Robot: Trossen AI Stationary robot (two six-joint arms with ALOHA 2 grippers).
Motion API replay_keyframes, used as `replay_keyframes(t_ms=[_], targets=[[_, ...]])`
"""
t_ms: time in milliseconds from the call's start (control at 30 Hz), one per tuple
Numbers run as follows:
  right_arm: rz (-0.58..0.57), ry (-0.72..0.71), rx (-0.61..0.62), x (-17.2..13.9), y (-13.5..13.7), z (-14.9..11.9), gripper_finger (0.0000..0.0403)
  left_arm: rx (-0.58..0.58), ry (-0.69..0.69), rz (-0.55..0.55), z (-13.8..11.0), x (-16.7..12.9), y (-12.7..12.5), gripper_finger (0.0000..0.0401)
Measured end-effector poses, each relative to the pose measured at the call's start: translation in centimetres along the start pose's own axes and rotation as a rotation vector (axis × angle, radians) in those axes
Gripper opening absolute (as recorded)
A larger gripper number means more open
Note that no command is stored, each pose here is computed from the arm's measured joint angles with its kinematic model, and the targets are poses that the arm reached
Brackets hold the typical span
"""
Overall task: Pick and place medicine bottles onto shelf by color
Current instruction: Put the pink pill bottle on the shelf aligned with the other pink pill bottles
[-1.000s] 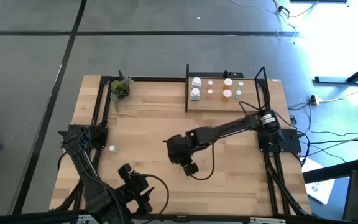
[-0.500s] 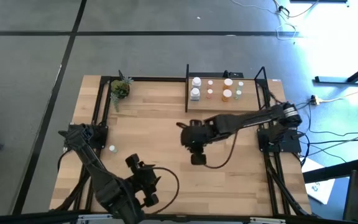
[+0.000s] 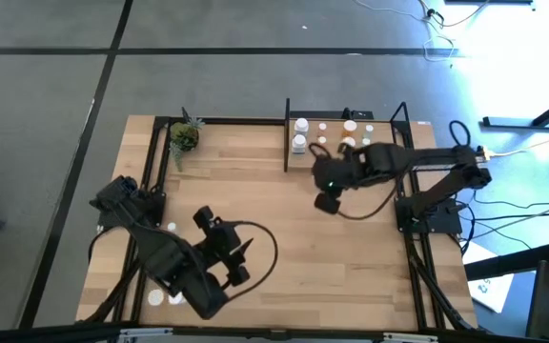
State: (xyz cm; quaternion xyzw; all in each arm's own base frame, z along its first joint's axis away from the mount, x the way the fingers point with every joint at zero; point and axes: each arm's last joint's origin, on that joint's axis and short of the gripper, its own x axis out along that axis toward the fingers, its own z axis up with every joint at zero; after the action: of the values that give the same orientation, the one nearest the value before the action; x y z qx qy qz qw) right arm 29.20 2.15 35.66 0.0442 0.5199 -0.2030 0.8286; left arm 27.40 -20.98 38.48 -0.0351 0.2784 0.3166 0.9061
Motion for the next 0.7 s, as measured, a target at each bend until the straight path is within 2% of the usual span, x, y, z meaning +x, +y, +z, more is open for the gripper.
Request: replay_keyframes(t_ms=[167, 400, 700], targets=[[-0.043, 0.019, 0.124, 1.6, -3.1, -1.0, 0.0121, 0.01, 0.002, 0.034, 0.9, 1.1, 0.7, 0.0214], [-0.031, -0.047, 0.228, 6.3, -6.4, -1.7, 0.0122, 0.037, 0.011, 0.085, 2.0, 2.7, 1.6, 0.0214], [-0.052, -0.076, 0.243, 10.9, -10.7, -2.6, 0.0122, -0.012, 0.05, 0.161, 3.5, 5.6, 3.1, 0.0214]])
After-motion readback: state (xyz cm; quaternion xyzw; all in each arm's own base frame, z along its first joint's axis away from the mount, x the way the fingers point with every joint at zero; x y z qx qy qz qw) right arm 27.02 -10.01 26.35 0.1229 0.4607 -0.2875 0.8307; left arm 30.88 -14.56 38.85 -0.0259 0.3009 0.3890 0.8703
